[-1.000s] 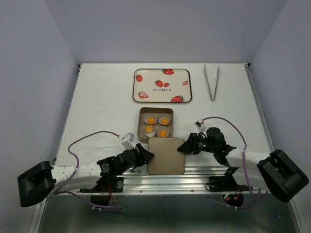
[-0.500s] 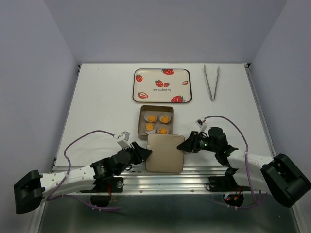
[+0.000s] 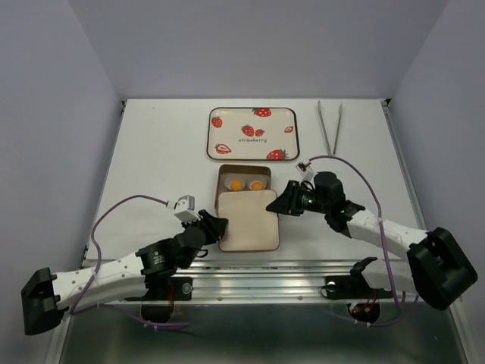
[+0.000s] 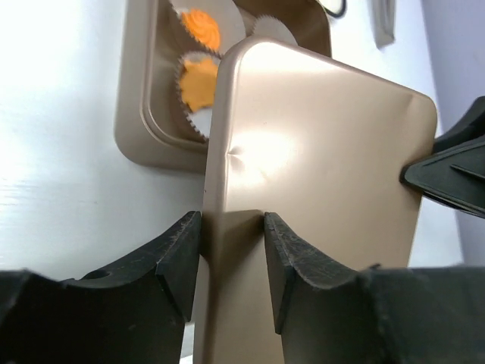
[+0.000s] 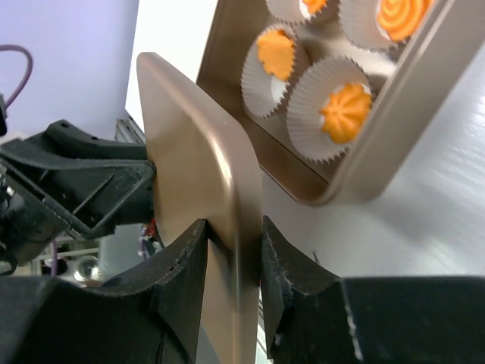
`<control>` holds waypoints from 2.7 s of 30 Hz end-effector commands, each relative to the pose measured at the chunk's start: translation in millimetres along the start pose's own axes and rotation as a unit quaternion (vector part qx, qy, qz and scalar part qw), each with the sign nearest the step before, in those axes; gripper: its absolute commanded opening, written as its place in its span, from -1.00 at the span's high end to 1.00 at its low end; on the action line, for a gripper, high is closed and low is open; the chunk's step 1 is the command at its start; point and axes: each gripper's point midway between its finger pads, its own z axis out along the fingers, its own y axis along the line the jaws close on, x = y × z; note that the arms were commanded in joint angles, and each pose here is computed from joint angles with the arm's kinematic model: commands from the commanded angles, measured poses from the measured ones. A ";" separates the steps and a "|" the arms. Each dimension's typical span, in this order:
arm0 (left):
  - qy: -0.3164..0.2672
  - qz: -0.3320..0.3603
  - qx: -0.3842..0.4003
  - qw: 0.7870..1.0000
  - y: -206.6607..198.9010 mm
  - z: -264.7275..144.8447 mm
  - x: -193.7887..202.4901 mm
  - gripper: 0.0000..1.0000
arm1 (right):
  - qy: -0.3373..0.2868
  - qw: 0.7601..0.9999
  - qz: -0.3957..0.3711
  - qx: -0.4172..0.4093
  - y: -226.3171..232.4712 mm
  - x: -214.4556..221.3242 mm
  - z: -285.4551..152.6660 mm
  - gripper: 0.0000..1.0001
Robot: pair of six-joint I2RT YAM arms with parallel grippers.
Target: Pack the cookies
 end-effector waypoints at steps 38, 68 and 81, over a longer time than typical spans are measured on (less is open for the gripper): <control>-0.142 0.060 -0.031 0.988 -34.3 46.9 -145.1 -0.10 | -0.084 0.982 -0.002 -0.167 85.9 -111.7 52.4 0.99; -0.140 0.070 -0.033 0.987 -34.4 61.9 -145.9 -0.24 | -0.113 0.949 0.102 -0.275 42.6 -184.2 -7.5 0.99; -0.094 0.083 -0.023 0.992 -41.2 95.6 -126.6 -0.58 | -0.097 0.940 0.168 -0.280 -14.0 -173.8 6.0 0.99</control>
